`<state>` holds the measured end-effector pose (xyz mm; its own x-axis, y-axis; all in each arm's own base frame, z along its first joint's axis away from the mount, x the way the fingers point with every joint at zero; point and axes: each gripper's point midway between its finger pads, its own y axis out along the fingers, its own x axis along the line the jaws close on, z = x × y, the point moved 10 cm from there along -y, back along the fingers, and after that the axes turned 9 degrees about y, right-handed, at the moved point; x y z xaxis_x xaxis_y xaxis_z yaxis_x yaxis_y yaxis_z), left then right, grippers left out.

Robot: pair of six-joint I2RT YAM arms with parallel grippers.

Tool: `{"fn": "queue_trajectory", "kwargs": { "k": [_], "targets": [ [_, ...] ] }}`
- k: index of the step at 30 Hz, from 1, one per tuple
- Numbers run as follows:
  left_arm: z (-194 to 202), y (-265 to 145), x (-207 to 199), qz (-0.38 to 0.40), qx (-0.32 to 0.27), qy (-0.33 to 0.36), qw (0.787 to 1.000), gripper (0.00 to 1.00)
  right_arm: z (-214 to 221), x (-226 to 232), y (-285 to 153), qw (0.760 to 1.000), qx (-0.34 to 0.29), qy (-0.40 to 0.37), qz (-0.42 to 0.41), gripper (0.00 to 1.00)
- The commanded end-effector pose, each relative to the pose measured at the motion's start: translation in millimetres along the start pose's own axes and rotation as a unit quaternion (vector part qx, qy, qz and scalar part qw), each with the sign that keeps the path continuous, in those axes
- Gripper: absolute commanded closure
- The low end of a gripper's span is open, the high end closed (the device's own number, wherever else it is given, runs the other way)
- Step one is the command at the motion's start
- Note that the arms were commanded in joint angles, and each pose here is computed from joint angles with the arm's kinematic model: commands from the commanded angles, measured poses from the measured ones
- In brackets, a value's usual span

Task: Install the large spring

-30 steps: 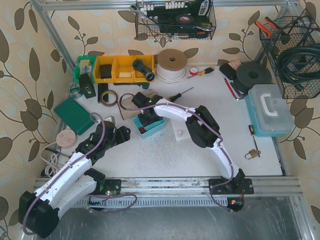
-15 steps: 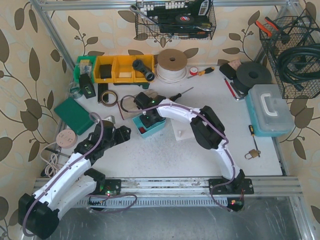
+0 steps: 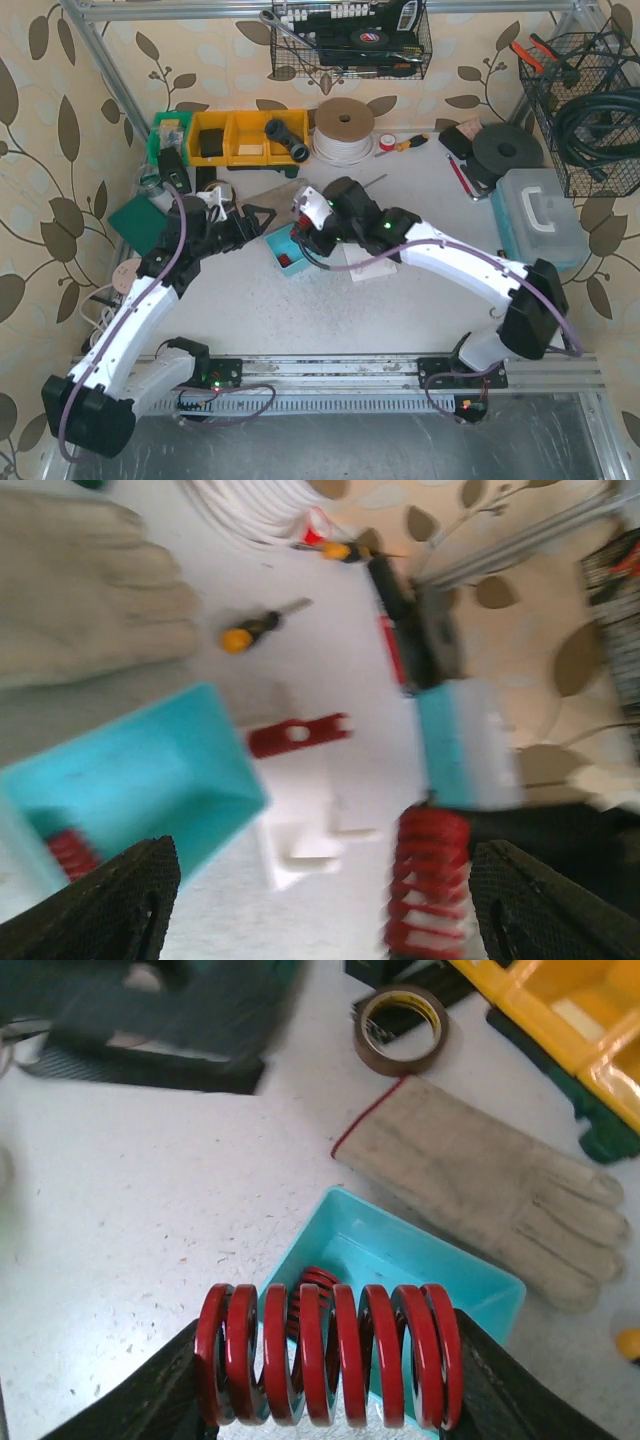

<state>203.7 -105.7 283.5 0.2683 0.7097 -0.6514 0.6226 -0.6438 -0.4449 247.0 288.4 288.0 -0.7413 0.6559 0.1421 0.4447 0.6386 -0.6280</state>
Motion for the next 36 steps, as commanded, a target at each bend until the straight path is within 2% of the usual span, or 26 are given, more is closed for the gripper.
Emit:
{"fn": "queue_trajectory", "kwargs": {
  "k": [1, 4, 6, 10, 13, 20, 28, 32, 36],
  "targets": [
    [-23, 9, -29, 0.206, 0.027, -0.047, 0.977, 0.18, 6, 11, -16, 0.987, -0.080, -0.120, -0.064, 1.00],
    [-34, 22, -43, 0.311, 0.069, -0.071, 0.945, 0.17, 11, 15, -30, 0.979, -0.099, -0.157, -0.080, 1.00],
    [-31, 32, -47, 0.352, 0.100, -0.080, 0.927, 0.17, 14, 14, -35, 0.976, -0.113, -0.172, -0.075, 1.00],
    [-7, 40, -63, 0.377, 0.161, -0.067, 0.910, 0.17, 17, 11, -46, 0.972, -0.141, -0.181, -0.051, 1.00],
    [11, 41, -71, 0.372, 0.187, -0.051, 0.908, 0.17, 16, 10, -54, 0.970, -0.154, -0.181, -0.051, 1.00],
    [15, 39, -69, 0.366, 0.176, -0.057, 0.912, 0.17, 16, 10, -73, 0.967, -0.176, -0.178, -0.048, 1.00],
    [13, 35, -81, 0.414, 0.191, -0.057, 0.888, 0.17, 16, 8, -89, 0.964, -0.191, -0.174, -0.054, 1.00],
    [17, 30, -79, 0.405, 0.189, -0.052, 0.893, 0.19, 17, 6, -92, 0.965, -0.190, -0.170, -0.063, 1.00],
    [20, 30, -76, 0.401, 0.185, -0.055, 0.896, 0.29, 18, 6, -93, 0.966, -0.184, -0.170, -0.069, 1.00]
  ]
}}
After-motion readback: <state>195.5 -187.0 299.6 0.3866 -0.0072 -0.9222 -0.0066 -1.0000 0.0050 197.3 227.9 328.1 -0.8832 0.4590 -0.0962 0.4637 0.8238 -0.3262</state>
